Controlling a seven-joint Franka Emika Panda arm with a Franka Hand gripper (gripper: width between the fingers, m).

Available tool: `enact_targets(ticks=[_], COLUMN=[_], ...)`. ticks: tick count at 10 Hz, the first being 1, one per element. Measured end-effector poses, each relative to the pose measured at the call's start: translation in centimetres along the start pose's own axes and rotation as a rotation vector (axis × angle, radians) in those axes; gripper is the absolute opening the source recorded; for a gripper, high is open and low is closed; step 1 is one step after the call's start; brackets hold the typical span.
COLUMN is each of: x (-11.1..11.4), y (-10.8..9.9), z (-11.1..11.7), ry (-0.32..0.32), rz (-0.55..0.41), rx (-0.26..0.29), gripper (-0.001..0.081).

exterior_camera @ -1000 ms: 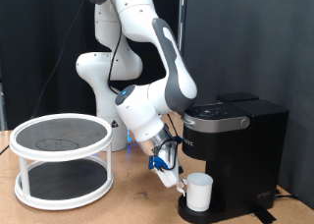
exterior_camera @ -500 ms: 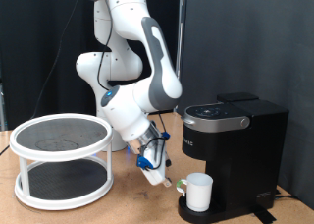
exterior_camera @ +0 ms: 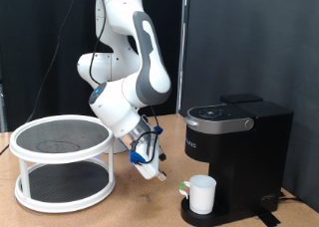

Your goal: Make a cup of coffee with the keurig machine

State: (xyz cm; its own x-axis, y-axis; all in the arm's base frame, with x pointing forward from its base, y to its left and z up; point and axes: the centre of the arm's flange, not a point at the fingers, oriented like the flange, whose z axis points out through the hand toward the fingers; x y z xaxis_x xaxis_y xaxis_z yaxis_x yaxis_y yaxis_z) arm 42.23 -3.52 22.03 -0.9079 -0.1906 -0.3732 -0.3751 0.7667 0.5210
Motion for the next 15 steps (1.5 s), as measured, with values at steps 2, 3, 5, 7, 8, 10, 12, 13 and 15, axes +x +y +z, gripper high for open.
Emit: enact_targets(ticks=[2, 3, 5, 7, 8, 10, 12, 13, 15], x=[-1.2, -1.8, -2.4, -2.3, -2.3, -2.7, -3.2, -3.5, -4.0], y=[1.5, 2.2, 3.7, 5.1, 5.7, 6.9, 8.2, 9.0, 10.7], z=[-1.8, -2.7, -4.7, -6.4, -7.5, -9.7, -11.8, -12.8, -14.9], ry=[-0.039, -0.048, -0.041, -0.005, -0.013, -0.053, -0.083, -0.097, -0.123], rz=[-0.01, -0.007, -0.019, -0.033, -0.04, -0.056, -0.062, -0.069, -0.082], rx=[-0.03, -0.04, -0.041, -0.062, -0.081, -0.103, -0.119, -0.126, -0.139], gripper=[0.0808, 0.0808, 0.0808, 0.0808, 0.0808, 0.0808, 0.0808, 0.0808, 0.0808])
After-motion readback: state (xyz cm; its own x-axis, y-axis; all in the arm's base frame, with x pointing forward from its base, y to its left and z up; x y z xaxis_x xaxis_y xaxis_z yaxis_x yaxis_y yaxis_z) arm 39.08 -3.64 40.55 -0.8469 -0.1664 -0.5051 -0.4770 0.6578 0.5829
